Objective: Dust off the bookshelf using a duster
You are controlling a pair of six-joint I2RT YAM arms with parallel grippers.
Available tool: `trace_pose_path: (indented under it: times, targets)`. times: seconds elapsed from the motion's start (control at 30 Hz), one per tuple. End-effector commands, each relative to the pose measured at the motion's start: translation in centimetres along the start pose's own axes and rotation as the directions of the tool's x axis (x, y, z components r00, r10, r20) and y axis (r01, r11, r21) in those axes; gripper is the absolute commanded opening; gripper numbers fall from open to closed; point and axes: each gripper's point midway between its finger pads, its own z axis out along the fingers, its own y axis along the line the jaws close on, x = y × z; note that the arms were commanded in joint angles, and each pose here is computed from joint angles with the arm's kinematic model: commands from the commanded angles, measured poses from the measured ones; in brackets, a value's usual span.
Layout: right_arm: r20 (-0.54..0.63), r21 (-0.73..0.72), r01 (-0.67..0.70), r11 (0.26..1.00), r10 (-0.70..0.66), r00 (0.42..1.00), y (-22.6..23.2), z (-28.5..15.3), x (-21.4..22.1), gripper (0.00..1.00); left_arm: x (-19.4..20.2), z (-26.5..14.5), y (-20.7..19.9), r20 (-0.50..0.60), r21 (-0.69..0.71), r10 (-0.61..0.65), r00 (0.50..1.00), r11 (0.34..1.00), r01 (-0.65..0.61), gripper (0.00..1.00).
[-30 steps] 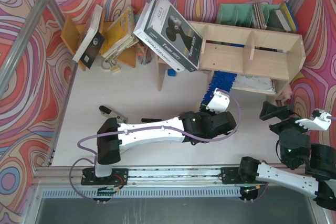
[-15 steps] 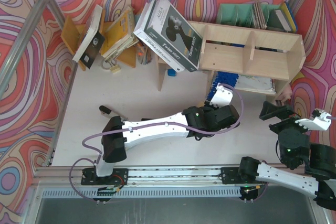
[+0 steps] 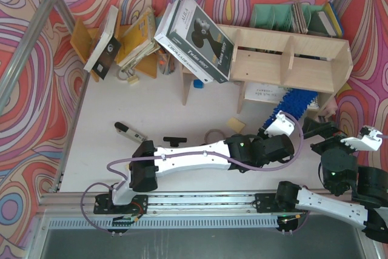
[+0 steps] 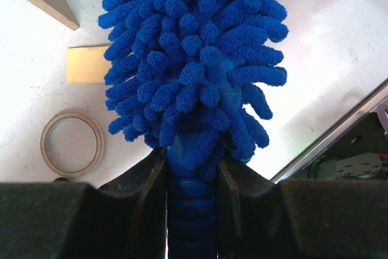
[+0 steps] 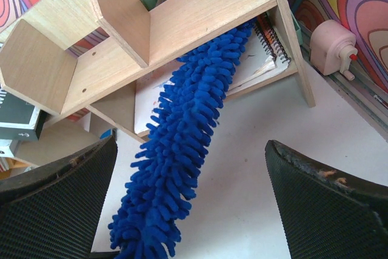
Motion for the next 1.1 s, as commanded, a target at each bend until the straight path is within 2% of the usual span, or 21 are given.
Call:
trace_pose_path:
  times: [0.0, 0.7, 0.87, 1.07]
  targets:
    - [0.018, 0.012, 0.030, 0.999, -0.030, 0.999, 0.0, 0.2, 0.0, 0.96, -2.2, -0.6, -2.4, 0.078, 0.090, 0.025, 0.997, 0.995, -0.032, 0.00]
    - [0.021, 0.015, 0.030, 0.999, -0.031, 0.999, 0.0, 0.2, 0.0, 0.96, 0.4, -0.9, -1.1, 0.037, 0.072, 0.069, 0.997, 0.995, -0.072, 0.00]
    - [0.022, 0.015, 0.029, 0.999, -0.030, 0.999, 0.0, 0.2, 0.0, 0.97, 2.1, -1.4, 1.2, 0.010, -0.001, 0.077, 0.997, 0.997, -0.077, 0.00]
    - [0.025, 0.017, 0.031, 0.999, -0.031, 0.999, 0.0, 0.2, 0.0, 0.97, 3.0, -3.3, 4.9, 0.054, -0.093, 0.003, 0.999, 0.996, 0.002, 0.00]
